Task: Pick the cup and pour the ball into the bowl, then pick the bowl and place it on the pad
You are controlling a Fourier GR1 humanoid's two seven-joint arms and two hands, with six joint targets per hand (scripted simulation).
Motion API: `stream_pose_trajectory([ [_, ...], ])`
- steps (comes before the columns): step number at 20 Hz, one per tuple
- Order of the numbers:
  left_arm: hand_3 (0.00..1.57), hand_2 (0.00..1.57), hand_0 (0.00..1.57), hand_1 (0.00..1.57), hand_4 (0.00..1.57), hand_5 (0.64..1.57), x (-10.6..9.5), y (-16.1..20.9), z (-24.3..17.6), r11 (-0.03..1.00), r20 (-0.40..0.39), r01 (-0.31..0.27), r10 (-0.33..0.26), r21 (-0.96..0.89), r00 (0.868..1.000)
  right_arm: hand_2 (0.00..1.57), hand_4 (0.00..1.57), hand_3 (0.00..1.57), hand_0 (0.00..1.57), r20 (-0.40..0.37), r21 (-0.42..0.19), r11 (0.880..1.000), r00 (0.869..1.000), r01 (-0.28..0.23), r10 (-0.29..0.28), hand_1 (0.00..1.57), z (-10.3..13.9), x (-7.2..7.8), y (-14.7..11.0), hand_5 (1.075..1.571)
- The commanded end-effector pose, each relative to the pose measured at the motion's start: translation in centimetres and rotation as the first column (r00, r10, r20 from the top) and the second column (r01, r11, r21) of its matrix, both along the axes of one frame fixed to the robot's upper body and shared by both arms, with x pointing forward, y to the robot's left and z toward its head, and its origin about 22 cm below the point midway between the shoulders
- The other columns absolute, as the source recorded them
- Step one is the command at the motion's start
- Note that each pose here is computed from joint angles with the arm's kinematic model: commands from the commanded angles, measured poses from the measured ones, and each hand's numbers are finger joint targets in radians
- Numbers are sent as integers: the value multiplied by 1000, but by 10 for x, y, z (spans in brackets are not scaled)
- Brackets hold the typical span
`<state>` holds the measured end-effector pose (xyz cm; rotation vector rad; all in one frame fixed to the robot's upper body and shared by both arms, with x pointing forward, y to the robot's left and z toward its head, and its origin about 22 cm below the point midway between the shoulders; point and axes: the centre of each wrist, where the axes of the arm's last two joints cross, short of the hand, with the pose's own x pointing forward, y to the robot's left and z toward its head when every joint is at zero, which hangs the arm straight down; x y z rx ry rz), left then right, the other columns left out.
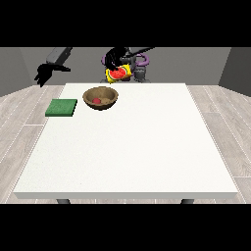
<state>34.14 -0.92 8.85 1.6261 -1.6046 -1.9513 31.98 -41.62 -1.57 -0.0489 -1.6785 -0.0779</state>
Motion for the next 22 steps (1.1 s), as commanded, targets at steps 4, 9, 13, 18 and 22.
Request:
stream_pose_trajectory([
  [4,1571,1571,1349,1349,1194,1456,1,15,2,970,-88,-22,1,-241,996,0,462,0,0,-67,76,997,997,-28,33,0,-4,3,7,1557],
  [9,1571,1571,415,415,998,1565,26,86,29,790,-92,-104,61,-604,994,0,482,0,0,-131,74,996,991,52,-42,0,-20,-14,1,1561],
  [13,1551,1571,494,494,878,1565,35,127,28,597,-213,-182,18,-782,977,0,470,0,0,-60,74,995,996,70,-66,0,-12,-10,0,1557],
  [18,1125,1400,1177,1177,775,1537,38,163,19,271,-256,-220,-106,-937,961,0,256,0,0,-31,107,994,999,33,-30,0,-15,-4,17,1565],
  [22,94,704,782,782,861,1531,36,155,14,42,-213,-209,-276,-977,937,0,385,0,0,29,135,991,1000,-1,-3,0,-5,13,35,1569],
])
